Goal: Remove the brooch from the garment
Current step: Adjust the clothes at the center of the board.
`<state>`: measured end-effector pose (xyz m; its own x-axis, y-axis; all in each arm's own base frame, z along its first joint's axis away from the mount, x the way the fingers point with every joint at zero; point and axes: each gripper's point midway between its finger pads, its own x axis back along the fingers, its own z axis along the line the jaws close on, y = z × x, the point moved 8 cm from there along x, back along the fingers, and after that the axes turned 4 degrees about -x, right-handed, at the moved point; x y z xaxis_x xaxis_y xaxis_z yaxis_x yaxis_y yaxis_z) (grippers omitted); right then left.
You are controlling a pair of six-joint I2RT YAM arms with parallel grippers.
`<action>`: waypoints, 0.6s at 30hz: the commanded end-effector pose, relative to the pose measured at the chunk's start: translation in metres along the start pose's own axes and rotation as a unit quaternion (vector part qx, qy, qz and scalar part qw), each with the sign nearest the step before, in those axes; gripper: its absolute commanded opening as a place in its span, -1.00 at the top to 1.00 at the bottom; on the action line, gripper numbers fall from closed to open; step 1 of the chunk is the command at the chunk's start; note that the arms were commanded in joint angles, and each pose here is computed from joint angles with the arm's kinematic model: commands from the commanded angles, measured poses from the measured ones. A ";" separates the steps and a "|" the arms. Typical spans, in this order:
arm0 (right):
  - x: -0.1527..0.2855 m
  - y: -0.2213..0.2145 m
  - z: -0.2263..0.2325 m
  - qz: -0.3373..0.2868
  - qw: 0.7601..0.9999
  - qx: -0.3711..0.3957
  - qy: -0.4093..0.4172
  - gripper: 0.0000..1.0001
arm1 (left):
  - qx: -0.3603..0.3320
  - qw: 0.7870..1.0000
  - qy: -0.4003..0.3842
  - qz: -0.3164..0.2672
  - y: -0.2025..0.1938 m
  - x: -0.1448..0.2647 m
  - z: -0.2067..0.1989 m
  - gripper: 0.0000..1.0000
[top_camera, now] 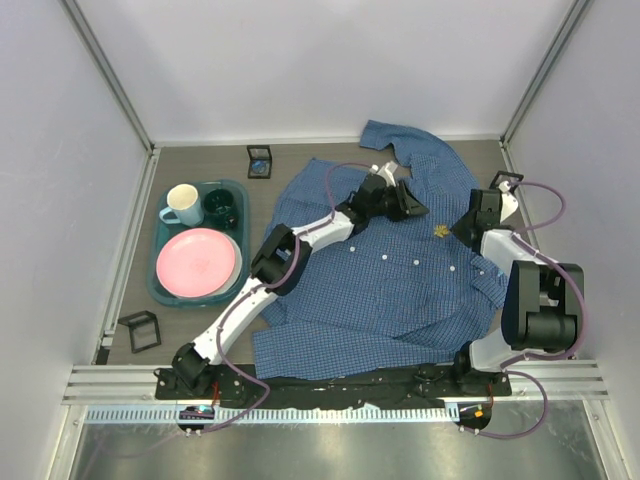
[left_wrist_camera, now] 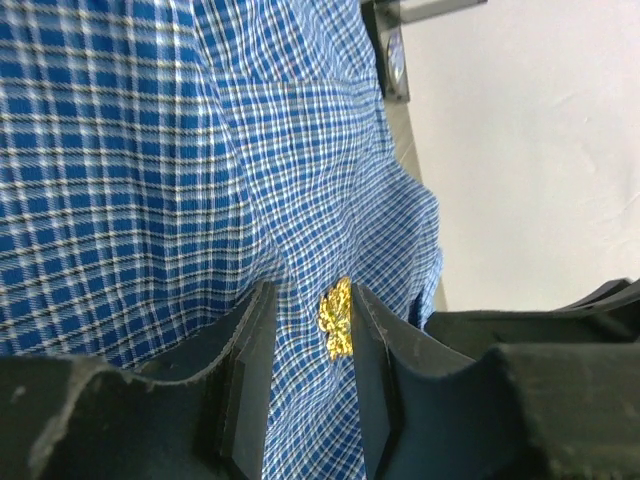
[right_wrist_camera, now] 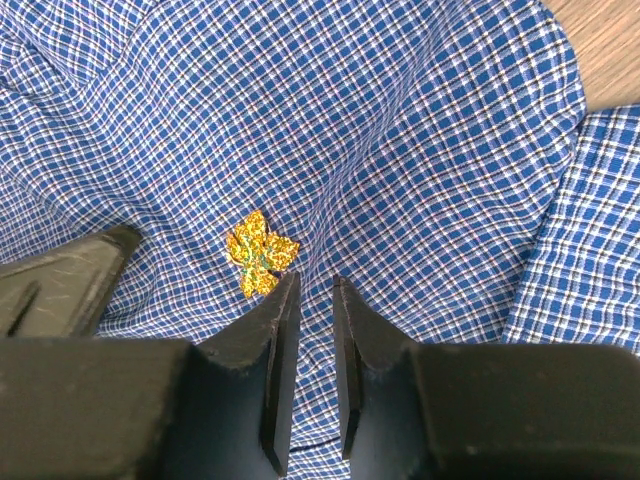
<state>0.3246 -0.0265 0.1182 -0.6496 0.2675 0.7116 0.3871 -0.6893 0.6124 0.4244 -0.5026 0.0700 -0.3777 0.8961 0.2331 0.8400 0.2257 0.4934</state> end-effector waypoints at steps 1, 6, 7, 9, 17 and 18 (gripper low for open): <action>-0.001 0.006 0.007 -0.034 0.999 -0.006 0.032 0.49 | 0.024 0.997 -0.029 -0.075 0.039 0.005 -0.010 0.23; -0.012 -0.006 -0.001 -0.015 1.000 -0.010 0.012 0.50 | 0.028 0.995 -0.031 -0.085 0.050 0.010 0.004 0.23; -0.013 -0.006 -0.002 -0.018 1.000 -0.009 0.007 0.49 | 0.027 0.995 -0.033 -0.085 0.051 0.010 0.004 0.23; -0.014 -0.006 -0.003 -0.019 1.000 -0.012 -0.001 0.49 | 0.018 0.996 -0.033 -0.081 0.053 0.010 0.005 0.21; -0.022 -0.023 -0.022 0.016 0.998 -0.039 -0.040 0.47 | 0.024 0.997 -0.030 -0.066 0.050 0.008 0.027 0.15; -0.022 -0.024 -0.024 0.018 0.998 -0.040 -0.044 0.46 | 0.031 0.997 -0.026 -0.065 0.051 0.009 0.033 0.15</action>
<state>0.3192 -0.0272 0.0869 -0.6056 0.2682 0.7492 0.3860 -0.7243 0.5713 0.4730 -0.4714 0.0690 -0.4817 0.8617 0.1594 0.8109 0.3693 0.4540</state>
